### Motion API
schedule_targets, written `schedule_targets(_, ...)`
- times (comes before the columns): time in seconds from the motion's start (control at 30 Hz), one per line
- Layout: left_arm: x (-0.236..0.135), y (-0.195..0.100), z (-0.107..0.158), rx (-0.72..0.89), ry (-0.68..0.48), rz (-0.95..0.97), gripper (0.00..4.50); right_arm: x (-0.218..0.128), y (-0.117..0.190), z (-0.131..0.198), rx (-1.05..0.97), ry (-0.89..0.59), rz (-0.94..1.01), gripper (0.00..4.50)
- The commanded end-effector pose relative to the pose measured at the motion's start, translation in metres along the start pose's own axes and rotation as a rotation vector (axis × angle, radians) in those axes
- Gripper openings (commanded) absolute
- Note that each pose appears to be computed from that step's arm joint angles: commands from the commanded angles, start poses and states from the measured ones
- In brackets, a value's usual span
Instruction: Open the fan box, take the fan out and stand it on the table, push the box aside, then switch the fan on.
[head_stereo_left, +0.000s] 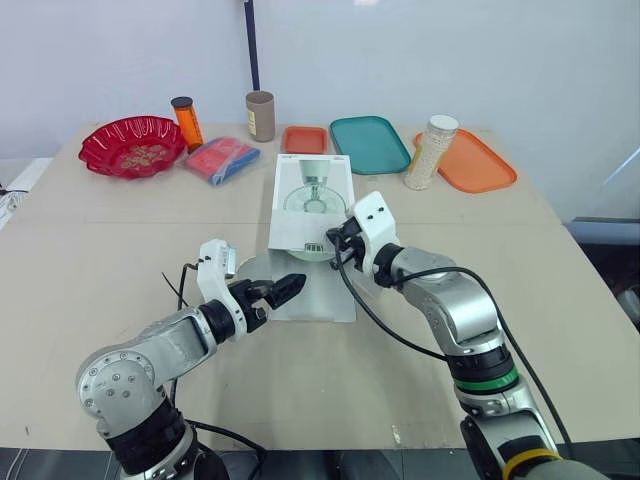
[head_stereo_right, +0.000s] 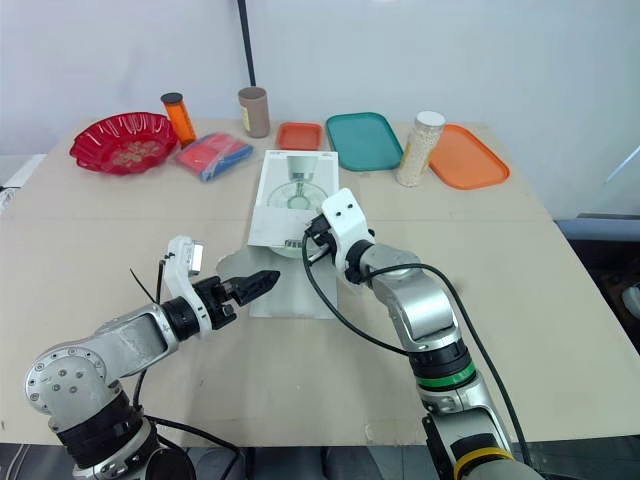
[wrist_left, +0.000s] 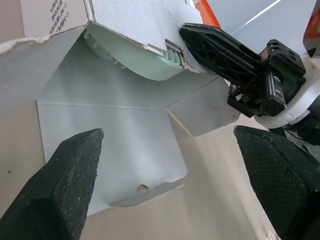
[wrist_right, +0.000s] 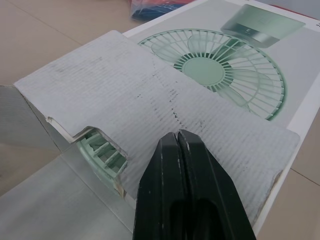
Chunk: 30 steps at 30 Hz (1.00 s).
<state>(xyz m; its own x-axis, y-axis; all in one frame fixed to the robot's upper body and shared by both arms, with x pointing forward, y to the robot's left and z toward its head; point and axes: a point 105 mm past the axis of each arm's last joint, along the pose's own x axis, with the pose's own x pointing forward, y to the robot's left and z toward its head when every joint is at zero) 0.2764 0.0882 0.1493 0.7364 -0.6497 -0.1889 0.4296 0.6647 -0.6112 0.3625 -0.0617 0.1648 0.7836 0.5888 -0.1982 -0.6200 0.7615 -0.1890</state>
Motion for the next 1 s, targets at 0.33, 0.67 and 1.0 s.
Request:
schedule_targets(0.33,0.038,0.001,0.015,0.106,-0.07,0.068,4.46,0.002,0.001,-0.021,0.025,0.09,-0.001,0.0)
schedule_targets(0.67,0.035,-0.006,0.009,0.051,-0.12,-0.049,4.46,0.002,0.002,-0.021,0.023,0.092,-0.002,0.0)
schedule_targets(1.0,0.024,-0.005,0.011,0.06,-0.16,-0.061,4.46,0.002,0.004,-0.021,0.023,0.097,0.005,0.0)
